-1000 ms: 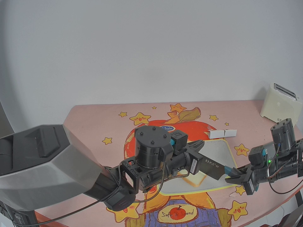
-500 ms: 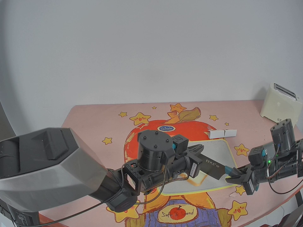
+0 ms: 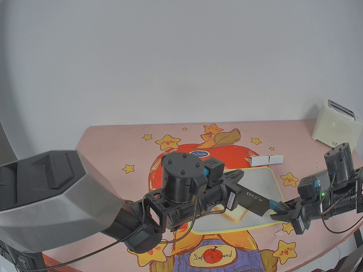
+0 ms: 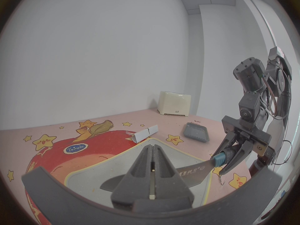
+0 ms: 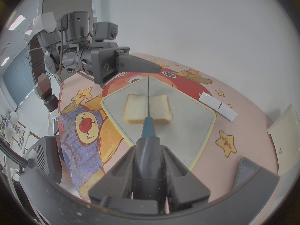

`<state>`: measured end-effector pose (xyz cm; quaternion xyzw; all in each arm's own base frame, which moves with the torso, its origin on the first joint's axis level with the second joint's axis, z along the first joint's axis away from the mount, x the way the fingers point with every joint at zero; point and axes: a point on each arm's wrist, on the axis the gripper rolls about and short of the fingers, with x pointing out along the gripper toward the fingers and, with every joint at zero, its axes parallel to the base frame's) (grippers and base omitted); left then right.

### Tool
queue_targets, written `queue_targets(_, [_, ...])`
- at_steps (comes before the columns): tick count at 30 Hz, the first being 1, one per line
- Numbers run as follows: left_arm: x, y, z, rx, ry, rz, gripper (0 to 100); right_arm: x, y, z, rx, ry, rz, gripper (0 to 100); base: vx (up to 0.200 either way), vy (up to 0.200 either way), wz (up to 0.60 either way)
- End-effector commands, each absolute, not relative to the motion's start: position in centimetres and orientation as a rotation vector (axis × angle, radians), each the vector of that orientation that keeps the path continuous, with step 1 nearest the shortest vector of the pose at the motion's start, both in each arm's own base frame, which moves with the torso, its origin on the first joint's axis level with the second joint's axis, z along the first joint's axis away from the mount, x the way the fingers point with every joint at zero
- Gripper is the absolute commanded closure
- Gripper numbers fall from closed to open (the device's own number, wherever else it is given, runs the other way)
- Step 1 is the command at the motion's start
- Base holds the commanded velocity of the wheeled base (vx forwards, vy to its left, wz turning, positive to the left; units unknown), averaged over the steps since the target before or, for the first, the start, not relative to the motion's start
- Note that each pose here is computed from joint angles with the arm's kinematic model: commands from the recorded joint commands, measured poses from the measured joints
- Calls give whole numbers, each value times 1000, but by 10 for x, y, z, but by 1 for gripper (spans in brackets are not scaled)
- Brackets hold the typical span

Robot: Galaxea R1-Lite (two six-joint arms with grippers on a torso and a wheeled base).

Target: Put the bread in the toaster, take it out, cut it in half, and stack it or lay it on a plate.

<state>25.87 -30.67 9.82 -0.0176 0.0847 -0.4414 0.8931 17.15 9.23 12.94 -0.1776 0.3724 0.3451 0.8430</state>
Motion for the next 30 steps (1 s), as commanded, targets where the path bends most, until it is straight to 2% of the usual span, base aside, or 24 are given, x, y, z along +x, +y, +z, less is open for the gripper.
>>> queue_targets(1, [258, -307, 97, -35, 179, -916, 100, 170, 92, 128, -376, 793, 730, 100, 0, 0, 0])
queue_targets(16, [256, -312, 66, 0, 258, -923, 100, 173, 93, 131, -376, 778, 731, 100, 0, 0, 0])
queue_targets(21, [256, -312, 67, 0, 256, -923, 100, 172, 93, 130, -376, 783, 731, 100, 0, 0, 0])
queue_targets(27, [257, -312, 76, -11, 232, -924, 100, 160, 87, 112, -384, 862, 732, 100, 0, 0, 0])
queue_targets(30, [256, -311, 75, -10, 236, -923, 100, 162, 87, 114, -384, 850, 732, 100, 0, 0, 0])
